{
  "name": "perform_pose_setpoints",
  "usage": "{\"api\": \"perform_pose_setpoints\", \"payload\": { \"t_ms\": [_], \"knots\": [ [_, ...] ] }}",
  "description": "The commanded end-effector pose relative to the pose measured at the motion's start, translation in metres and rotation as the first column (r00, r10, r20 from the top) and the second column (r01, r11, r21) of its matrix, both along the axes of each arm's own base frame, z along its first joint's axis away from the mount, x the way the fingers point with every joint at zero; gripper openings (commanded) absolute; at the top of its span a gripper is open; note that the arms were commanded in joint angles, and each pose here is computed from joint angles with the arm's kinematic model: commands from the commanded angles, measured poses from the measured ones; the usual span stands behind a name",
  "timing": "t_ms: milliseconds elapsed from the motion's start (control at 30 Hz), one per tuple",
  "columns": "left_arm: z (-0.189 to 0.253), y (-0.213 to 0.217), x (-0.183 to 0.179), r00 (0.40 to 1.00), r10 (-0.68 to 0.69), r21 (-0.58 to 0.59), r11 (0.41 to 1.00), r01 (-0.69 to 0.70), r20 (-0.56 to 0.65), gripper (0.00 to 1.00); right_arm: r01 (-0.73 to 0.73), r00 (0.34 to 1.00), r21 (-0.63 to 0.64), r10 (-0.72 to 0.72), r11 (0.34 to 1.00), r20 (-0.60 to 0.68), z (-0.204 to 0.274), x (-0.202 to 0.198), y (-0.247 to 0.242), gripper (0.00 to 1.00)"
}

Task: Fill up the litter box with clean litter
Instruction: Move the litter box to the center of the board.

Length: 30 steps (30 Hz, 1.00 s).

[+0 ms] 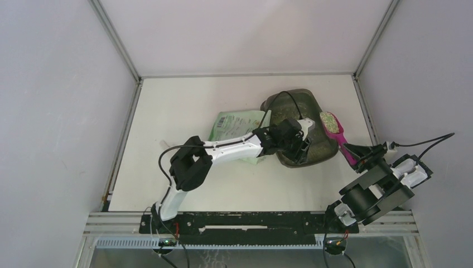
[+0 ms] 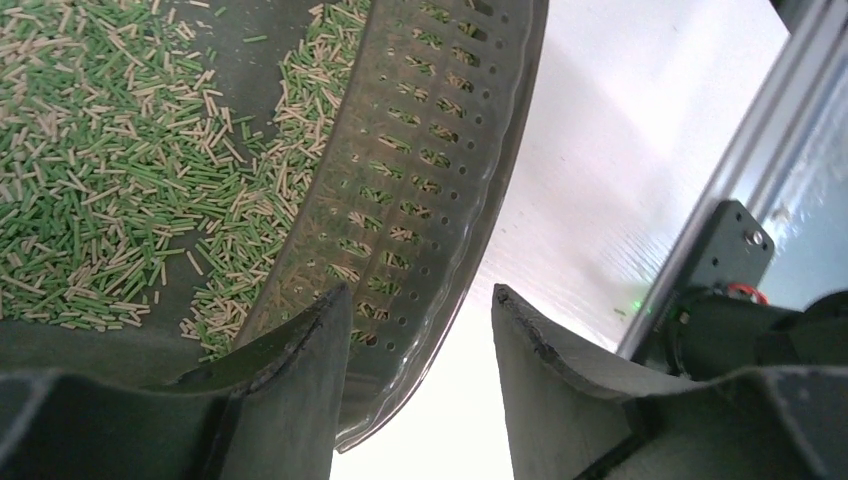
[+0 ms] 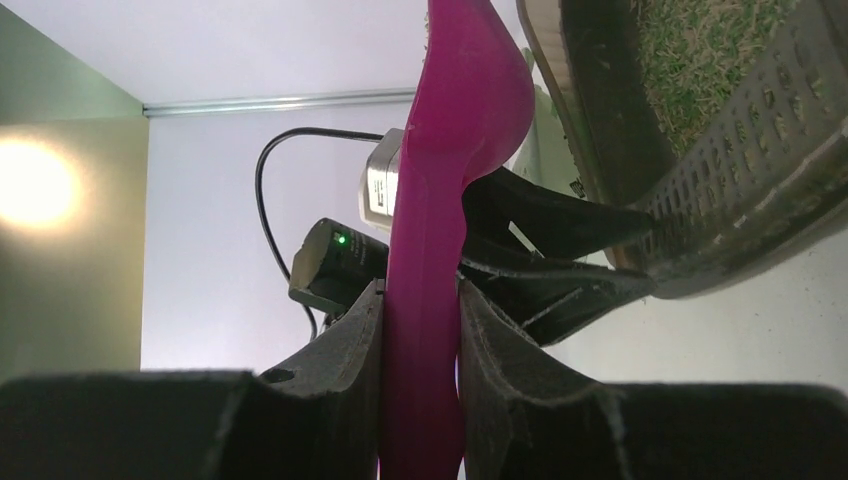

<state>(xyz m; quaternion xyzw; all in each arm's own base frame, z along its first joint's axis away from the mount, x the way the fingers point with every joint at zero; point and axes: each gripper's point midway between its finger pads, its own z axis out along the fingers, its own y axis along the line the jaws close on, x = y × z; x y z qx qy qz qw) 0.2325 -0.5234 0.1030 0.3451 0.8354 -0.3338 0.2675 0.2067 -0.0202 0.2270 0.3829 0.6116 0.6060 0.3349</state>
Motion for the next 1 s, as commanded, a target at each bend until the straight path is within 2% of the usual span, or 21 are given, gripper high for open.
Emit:
{"api": "perform_pose_setpoints", "payload": {
  "t_ms": [0,133,367,567,800,967],
  "knots": [
    [0.034,0.001,-0.05,0.989,-0.13,-0.057,0.99,0.126,-0.073,0.59,0.046,0.985,0.025,-0.049,0.999,0.166,0.032,0.013,-0.003,0.0],
    [0.086,0.008,-0.057,0.985,-0.168,-0.115,0.98,0.164,-0.026,0.64,-0.025,0.983,0.002,0.025,1.0,0.18,0.036,0.017,0.008,0.0],
    [0.134,0.029,-0.079,0.974,-0.221,-0.187,0.96,0.209,-0.045,0.64,-0.081,0.978,-0.019,0.084,0.996,0.19,0.036,0.024,0.013,0.0],
    [0.151,0.058,-0.072,0.981,-0.189,-0.19,0.965,0.178,-0.041,0.64,-0.138,0.97,-0.031,0.141,0.99,0.197,0.04,0.03,0.02,0.0],
    [0.155,0.084,-0.071,0.986,-0.164,-0.176,0.972,0.155,-0.04,0.63,-0.112,0.972,-0.039,0.118,0.993,0.202,0.045,0.035,0.007,0.0],
    [0.163,0.098,-0.076,0.986,-0.164,-0.149,0.976,0.157,-0.03,0.63,-0.167,0.96,-0.058,0.176,0.984,0.216,0.057,0.045,0.009,0.0]
  ]
}}
